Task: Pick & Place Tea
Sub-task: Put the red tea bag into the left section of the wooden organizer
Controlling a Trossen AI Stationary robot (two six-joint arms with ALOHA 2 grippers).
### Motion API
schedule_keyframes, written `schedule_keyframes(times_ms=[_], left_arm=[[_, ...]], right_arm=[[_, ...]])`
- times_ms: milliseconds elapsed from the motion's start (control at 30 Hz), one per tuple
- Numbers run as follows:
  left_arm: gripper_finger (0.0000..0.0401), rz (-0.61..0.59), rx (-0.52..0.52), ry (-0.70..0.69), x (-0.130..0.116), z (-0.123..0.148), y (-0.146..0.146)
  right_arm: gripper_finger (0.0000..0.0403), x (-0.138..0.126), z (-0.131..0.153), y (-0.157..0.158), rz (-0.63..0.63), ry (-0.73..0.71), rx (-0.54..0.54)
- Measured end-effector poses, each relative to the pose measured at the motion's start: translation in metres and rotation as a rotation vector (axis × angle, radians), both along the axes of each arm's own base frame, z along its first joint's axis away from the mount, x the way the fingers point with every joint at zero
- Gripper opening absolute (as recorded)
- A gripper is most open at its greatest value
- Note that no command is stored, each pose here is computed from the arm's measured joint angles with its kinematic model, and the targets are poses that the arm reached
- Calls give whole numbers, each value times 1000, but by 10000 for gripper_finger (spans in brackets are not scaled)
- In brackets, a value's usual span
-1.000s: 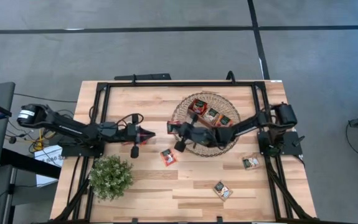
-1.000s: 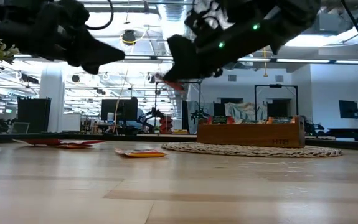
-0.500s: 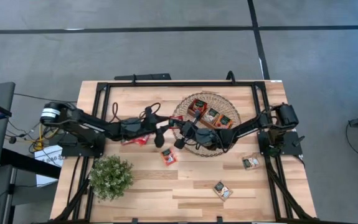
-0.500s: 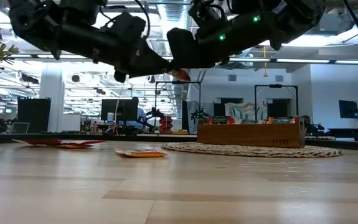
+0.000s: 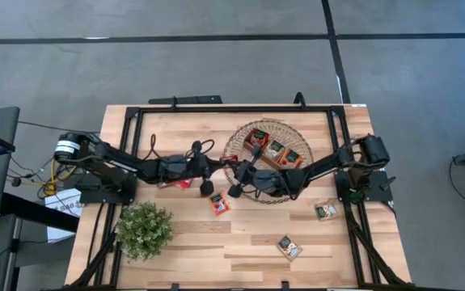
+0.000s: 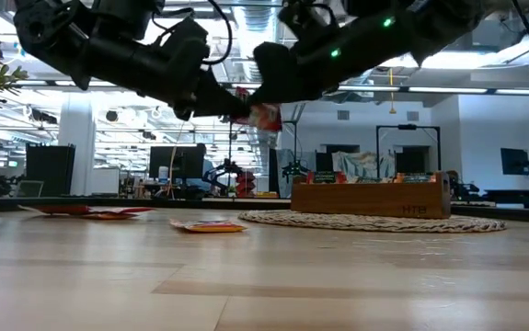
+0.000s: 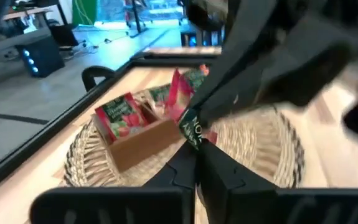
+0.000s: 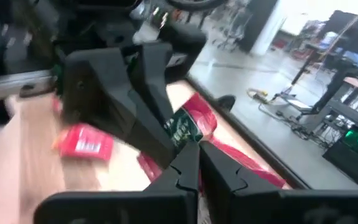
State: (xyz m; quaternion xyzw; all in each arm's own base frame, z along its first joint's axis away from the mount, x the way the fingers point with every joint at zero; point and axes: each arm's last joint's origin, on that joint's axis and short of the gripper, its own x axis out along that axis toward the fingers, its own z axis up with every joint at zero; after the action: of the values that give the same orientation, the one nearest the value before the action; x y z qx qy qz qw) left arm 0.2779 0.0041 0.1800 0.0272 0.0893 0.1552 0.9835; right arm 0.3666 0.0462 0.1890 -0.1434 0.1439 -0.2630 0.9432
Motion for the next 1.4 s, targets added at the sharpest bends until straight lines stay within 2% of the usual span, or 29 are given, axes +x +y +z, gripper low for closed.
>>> schedule_keyframes(times_ms=[100,167,300,467,600,700,833,1200,1400], left_arm=[[2,-8,34,71,-1,-6,-1],[2,-18,49,108,-2,-8,-1],[1,-66,83,243,2,-11,-2],[0,-133,64,406,14,0,-6],[0,-142,88,406,17,5,-10],[0,-154,113,417,16,5,-11],[0,-149,114,420,16,5,-11],[0,-165,112,426,16,4,-13],[20,-135,131,429,16,5,-12]], right_arm=[[35,-11,17,1,16,97,15],[65,-20,33,0,43,152,64],[135,-33,52,-7,208,229,204],[206,-22,50,-20,367,284,262],[226,-3,32,-30,398,385,260],[219,11,26,-36,401,418,284],[187,22,15,-41,447,463,336],[19,27,16,-40,475,459,360],[3,26,14,-41,448,444,385]])
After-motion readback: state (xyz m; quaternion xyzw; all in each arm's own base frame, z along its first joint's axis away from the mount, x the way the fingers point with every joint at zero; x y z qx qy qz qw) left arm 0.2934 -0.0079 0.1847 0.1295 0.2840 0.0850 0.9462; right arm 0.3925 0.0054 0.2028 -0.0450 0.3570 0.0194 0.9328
